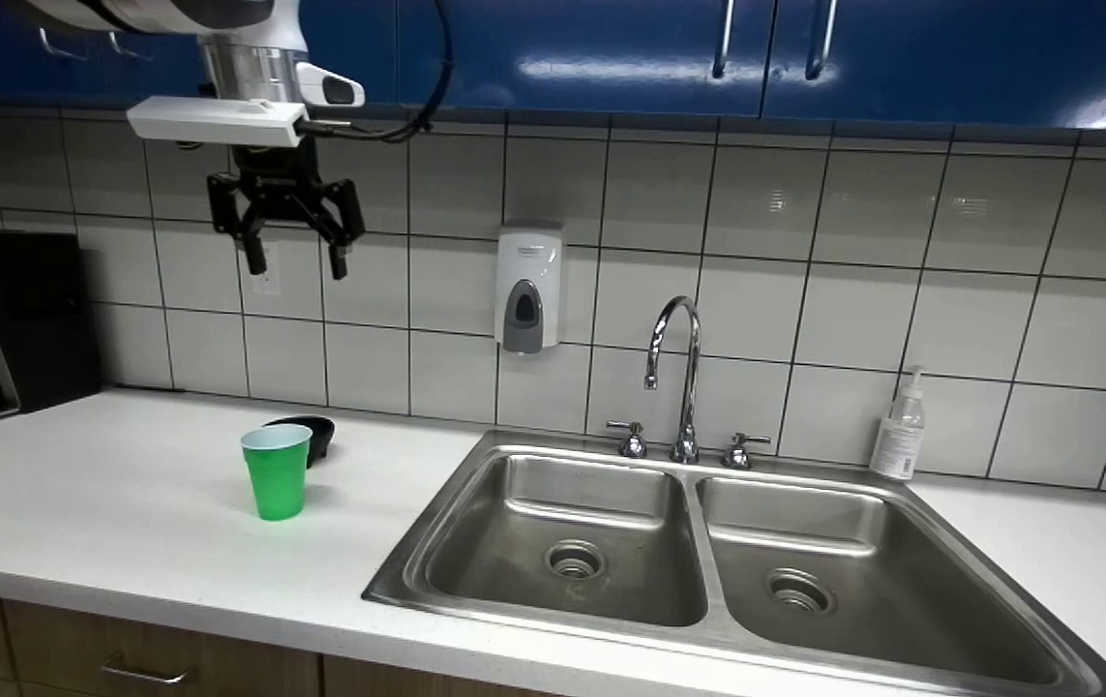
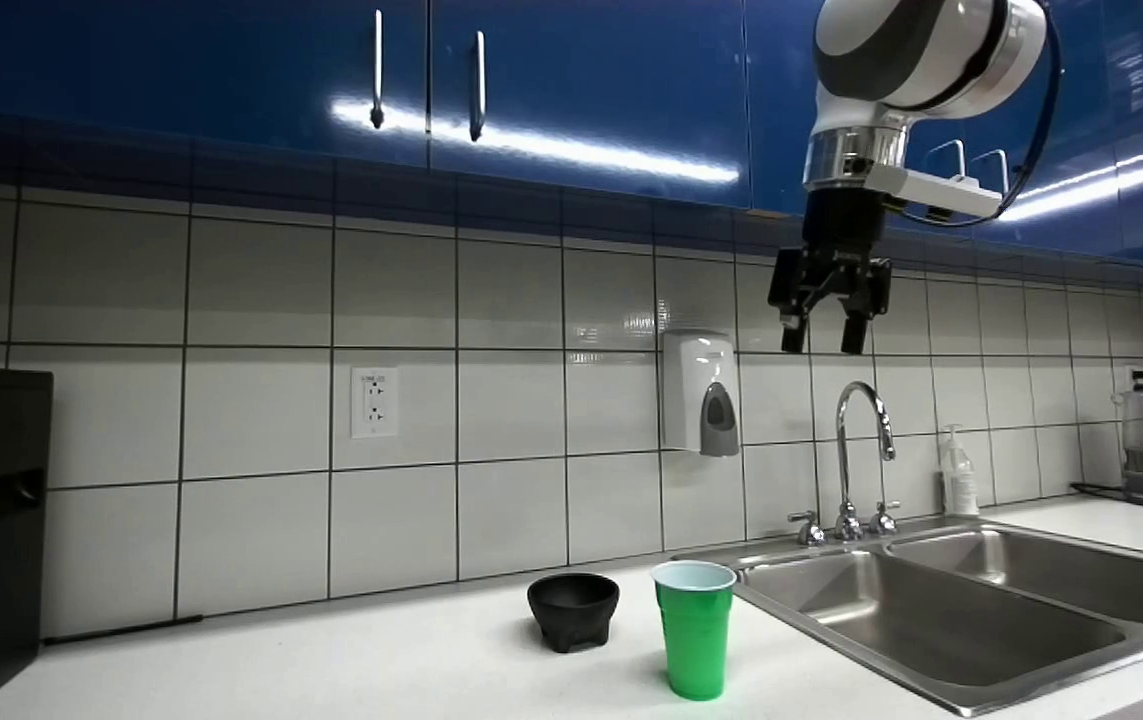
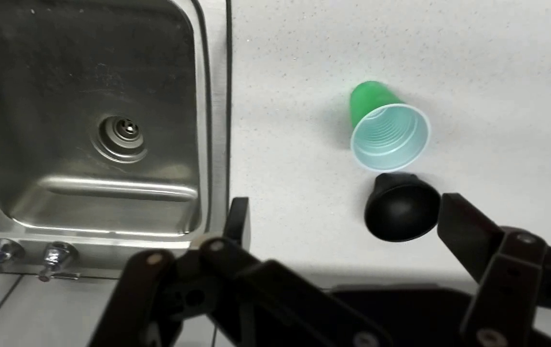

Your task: Put the black bowl in the sink on the left.

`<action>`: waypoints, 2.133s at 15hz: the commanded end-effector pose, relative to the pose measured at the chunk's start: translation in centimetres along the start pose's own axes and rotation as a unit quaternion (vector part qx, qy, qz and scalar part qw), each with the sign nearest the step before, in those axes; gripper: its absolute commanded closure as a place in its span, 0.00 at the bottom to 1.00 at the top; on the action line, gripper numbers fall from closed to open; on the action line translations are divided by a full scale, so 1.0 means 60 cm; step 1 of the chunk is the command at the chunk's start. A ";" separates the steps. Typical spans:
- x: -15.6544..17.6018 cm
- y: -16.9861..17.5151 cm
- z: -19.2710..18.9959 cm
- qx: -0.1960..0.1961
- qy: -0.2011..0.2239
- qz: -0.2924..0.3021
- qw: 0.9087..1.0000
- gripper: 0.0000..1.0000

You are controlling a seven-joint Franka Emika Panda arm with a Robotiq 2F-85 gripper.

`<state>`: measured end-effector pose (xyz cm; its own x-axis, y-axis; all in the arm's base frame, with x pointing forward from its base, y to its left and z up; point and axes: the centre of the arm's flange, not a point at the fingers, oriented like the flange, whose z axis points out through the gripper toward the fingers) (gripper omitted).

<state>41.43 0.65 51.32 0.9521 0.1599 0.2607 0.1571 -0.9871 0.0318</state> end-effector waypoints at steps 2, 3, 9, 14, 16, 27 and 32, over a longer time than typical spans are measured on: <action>-0.031 -0.100 -0.002 0.011 0.005 -0.108 0.994 0.00; -0.033 -0.123 0.002 0.013 0.004 -0.131 0.991 0.00; -0.028 -0.245 0.031 0.008 0.000 -0.248 0.969 0.00; -0.017 -0.321 0.059 0.015 0.001 -0.304 0.953 0.00; -0.010 -0.346 0.079 0.018 -0.001 -0.315 0.949 0.00; 0.070 -0.424 0.193 0.012 -0.036 -0.355 0.934 0.00; 0.126 -0.432 0.248 0.001 -0.057 -0.359 0.931 0.00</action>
<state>45.14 26.13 38.64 0.6151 0.7823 0.0987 0.7691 -0.6228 0.1433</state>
